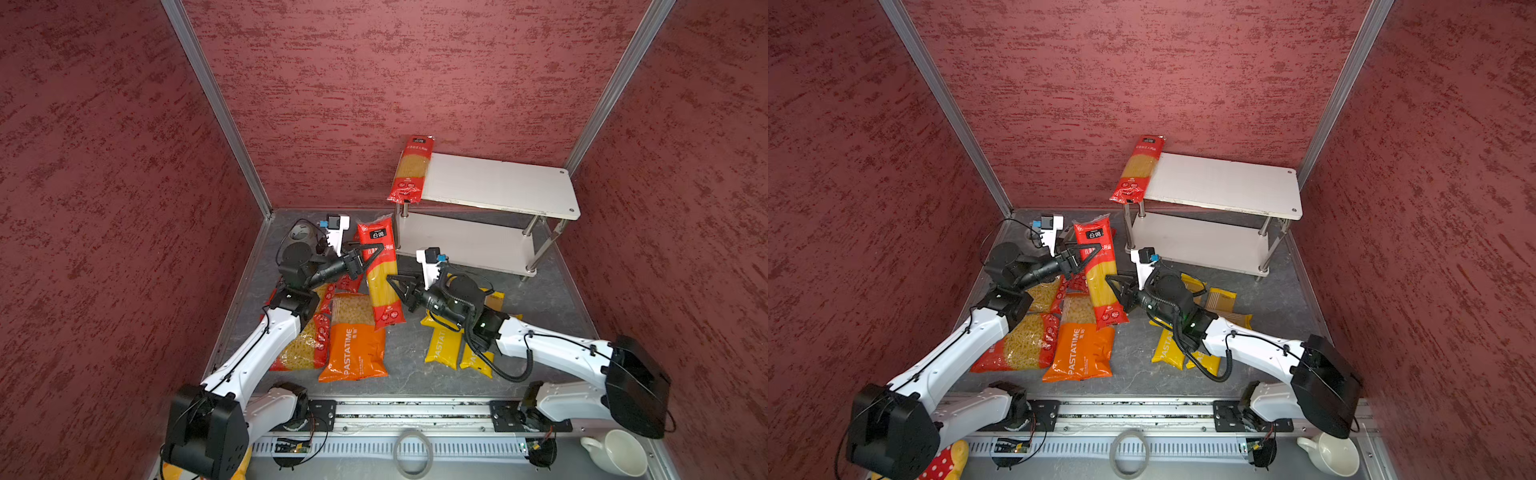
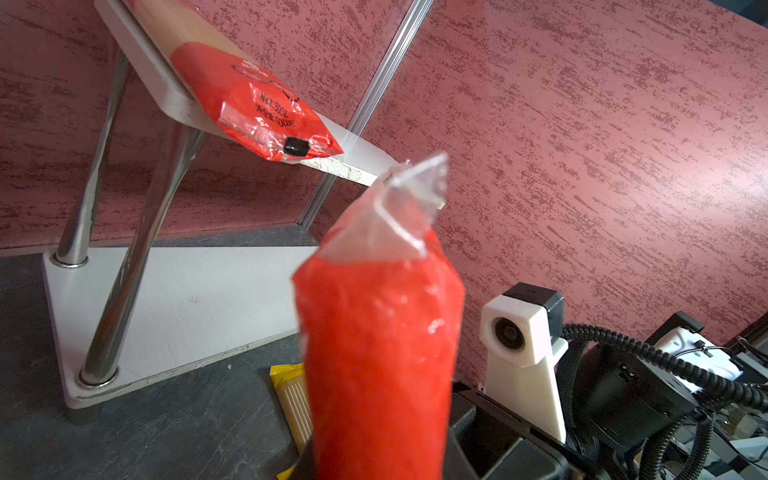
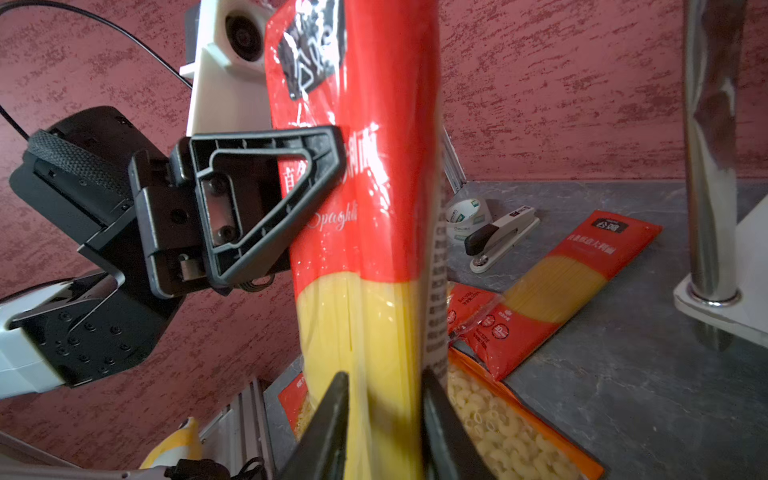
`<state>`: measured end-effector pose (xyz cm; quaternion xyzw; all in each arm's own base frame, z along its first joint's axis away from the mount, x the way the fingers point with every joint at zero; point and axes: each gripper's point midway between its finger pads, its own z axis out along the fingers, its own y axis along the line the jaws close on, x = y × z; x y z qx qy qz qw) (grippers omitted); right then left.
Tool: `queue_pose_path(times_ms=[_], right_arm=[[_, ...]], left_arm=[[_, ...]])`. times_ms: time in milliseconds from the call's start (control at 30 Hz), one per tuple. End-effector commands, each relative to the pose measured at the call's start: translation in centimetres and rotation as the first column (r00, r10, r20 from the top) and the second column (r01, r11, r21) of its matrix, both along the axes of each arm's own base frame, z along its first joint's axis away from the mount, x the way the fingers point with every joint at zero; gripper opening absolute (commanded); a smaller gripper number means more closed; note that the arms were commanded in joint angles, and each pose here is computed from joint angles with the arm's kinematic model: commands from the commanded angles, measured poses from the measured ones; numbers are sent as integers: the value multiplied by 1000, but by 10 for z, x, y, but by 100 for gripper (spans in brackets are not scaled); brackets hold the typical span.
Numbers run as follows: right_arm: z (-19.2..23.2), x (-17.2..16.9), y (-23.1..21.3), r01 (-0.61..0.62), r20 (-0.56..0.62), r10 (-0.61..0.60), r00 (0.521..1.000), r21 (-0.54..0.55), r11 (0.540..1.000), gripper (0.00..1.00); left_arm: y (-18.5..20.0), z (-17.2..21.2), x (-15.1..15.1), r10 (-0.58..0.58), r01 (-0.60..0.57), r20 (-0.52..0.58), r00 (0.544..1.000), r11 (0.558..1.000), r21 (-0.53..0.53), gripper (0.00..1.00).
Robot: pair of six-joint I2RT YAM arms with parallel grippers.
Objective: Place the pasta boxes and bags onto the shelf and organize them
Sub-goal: 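Grasp the spaghetti bag with both grippers and lift it upright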
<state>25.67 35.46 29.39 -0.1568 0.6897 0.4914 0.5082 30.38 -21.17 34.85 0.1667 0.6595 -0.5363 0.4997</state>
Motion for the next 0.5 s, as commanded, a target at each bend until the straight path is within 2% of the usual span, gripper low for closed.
queue_pose_path(times_ms=[0,100,200,367,467], right_arm=[[32,-7,-8,-62,46,59,997,49,997,46],[23,-9,-12,-129,3,129,992,25,991,60],[13,-18,-10,-201,-26,201,979,3,980,67],[-6,-21,-10,-220,-66,220,973,10,975,68],[-7,-17,-16,-206,-52,208,977,35,978,67]], left_arm=[[0,56,-7,-6,11,172,985,1000,-27,3],[3,76,-5,9,0,204,979,999,-43,1],[10,100,-3,34,-15,232,972,997,-82,0],[9,134,-6,3,37,264,965,989,-147,0],[3,142,-9,-37,81,267,963,984,-158,0]])
